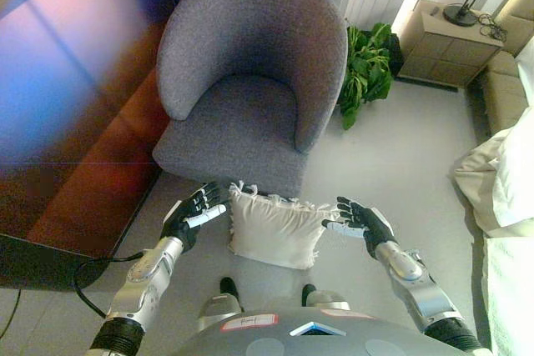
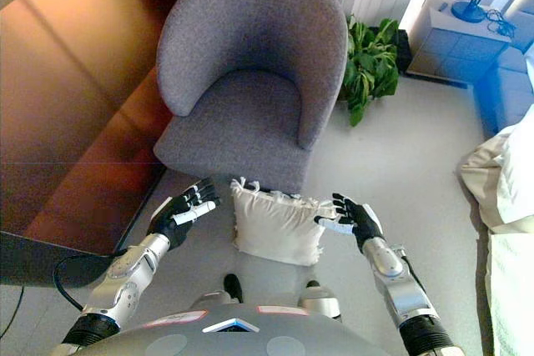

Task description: Pick up the pillow and put it on the sofa.

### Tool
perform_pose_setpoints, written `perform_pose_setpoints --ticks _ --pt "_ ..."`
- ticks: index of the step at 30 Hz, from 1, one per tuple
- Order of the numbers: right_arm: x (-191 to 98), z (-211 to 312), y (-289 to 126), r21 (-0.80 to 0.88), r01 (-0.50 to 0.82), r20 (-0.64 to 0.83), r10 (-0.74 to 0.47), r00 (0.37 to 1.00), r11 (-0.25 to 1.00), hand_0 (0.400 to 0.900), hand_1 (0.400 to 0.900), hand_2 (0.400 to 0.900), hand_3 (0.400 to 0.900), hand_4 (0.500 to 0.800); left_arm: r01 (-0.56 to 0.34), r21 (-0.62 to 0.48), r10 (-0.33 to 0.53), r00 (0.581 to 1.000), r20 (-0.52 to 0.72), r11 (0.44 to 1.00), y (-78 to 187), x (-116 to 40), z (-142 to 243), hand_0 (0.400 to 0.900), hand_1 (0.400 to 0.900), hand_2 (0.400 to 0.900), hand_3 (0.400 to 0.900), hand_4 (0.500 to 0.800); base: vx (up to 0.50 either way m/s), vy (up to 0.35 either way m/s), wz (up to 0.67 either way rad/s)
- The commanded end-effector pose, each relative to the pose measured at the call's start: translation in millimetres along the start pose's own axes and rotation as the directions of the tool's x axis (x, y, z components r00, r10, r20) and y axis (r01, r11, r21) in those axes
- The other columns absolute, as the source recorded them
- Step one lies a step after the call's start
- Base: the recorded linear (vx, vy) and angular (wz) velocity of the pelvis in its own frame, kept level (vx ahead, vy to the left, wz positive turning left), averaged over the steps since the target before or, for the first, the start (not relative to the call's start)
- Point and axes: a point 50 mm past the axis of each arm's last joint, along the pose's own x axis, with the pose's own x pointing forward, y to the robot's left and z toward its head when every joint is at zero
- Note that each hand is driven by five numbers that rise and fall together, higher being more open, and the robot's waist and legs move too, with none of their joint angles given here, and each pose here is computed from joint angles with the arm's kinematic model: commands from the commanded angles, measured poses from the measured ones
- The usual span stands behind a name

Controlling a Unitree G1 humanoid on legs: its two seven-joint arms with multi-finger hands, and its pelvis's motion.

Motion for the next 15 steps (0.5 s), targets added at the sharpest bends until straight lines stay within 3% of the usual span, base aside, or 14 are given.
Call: perform_pose_setpoints --ticks 1,9,15 --pt "17 49 -26 -0.15 0.082 0.162 -0.057 0.985 0.985 0.9 0.9 0.9 0.9 0.8 0.002 0.104 -0.032 0.957 0.29 0.995 5 8.1 67 0.9 0.9 0.9 0.9 0.8 0.063 -0.032 0.06" --pt "22 56 -40 -0.367 0.121 0.149 -0.07 0.986 0.922 0.9 0.9 0.9 0.9 0.8 0.029 0.151 -0.081 0.932 0.353 0.988 2 6.6 85 0.9 0.9 0.9 0.9 0.8 0.043 -0.027 0.07" --pt "31 93 -52 -0.433 0.243 0.279 -0.127 0.952 0.868 0.9 0.9 0.9 0.9 0.8 0.056 0.208 -0.157 0.848 0.506 0.977 -13 13.9 130 0.9 0.9 0.9 0.9 0.8 -0.131 -0.072 0.1"
